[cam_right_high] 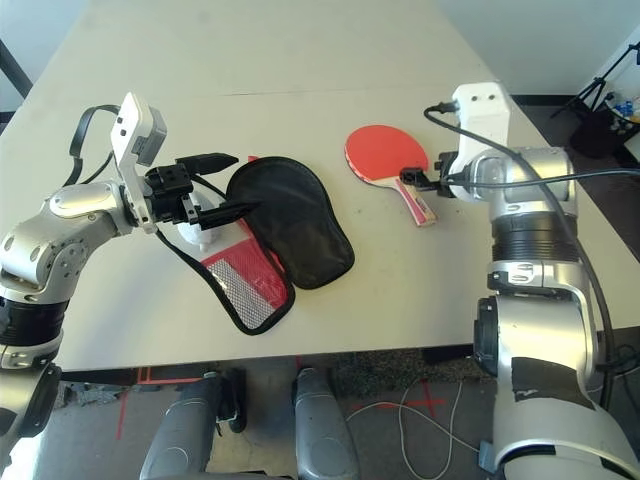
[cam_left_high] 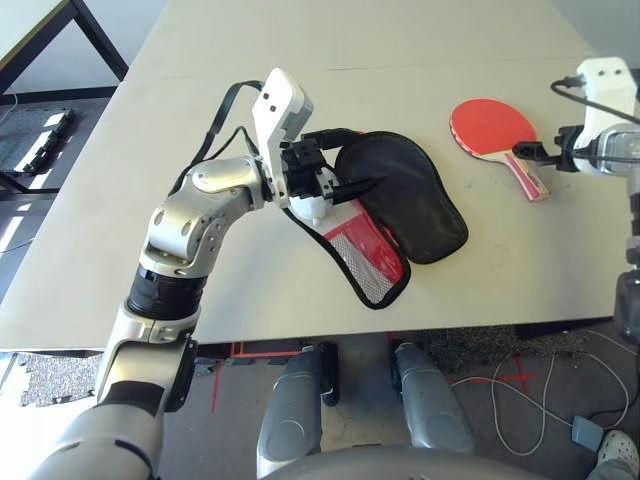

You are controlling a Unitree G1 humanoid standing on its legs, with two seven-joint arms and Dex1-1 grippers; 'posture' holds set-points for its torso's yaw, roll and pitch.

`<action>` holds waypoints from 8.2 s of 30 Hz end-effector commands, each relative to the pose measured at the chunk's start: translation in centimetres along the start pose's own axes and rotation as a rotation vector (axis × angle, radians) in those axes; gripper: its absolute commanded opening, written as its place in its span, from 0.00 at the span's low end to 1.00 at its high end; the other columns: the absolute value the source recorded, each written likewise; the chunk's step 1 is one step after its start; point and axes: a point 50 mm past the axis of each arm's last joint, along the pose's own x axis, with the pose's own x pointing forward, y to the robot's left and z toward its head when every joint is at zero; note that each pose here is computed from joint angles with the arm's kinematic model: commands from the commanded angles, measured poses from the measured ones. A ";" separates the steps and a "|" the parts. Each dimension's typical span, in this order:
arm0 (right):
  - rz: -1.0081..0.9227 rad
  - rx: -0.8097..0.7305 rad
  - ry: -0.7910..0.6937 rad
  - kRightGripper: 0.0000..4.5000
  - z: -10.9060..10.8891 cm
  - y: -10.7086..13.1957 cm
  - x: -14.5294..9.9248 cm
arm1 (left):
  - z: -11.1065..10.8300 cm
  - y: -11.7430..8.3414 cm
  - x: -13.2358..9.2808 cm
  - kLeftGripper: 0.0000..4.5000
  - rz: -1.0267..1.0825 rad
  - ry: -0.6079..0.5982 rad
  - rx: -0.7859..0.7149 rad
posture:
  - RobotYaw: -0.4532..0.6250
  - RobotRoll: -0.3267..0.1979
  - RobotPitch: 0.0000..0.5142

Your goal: Store the ping-pong paddle in its case and zip it.

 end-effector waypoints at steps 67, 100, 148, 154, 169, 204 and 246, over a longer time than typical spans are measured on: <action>0.215 -0.194 -0.331 0.27 -2.4 16.5 -4.5 | -0.7 -0.2 0.2 1.00 0.005 0.036 0.008 | 0.34 0.62 0.46; 0.370 -0.309 -0.209 0.27 -6.4 18.4 -4.7 | -0.8 -0.2 0.2 1.00 0.010 0.046 0.016 | 0.37 0.62 0.47; 1.026 -0.215 -0.445 0.99 -5.9 9.8 -6.0 | 5.5 4.0 -6.8 1.00 0.190 0.064 0.237 | 0.41 0.62 0.47; 1.051 -0.209 -0.445 0.99 -5.8 9.6 -5.8 | 4.9 5.5 -12.5 1.00 0.273 0.221 0.297 | 0.43 0.62 0.48; 1.044 -0.196 -0.467 0.99 -4.4 8.6 -5.0 | 0.0 3.0 -16.5 1.00 0.225 0.511 0.140 | 0.47 0.62 0.50; 0.835 -0.276 -0.272 0.99 -6.2 -0.7 -6.5 | 2.8 -0.4 3.7 1.00 -0.092 -0.082 0.145 | 0.40 0.62 0.49; 0.959 -0.162 -0.132 0.99 -8.6 6.7 -1.7 | 2.0 -0.8 0.6 1.00 -0.053 -0.010 0.129 | 0.43 0.62 0.50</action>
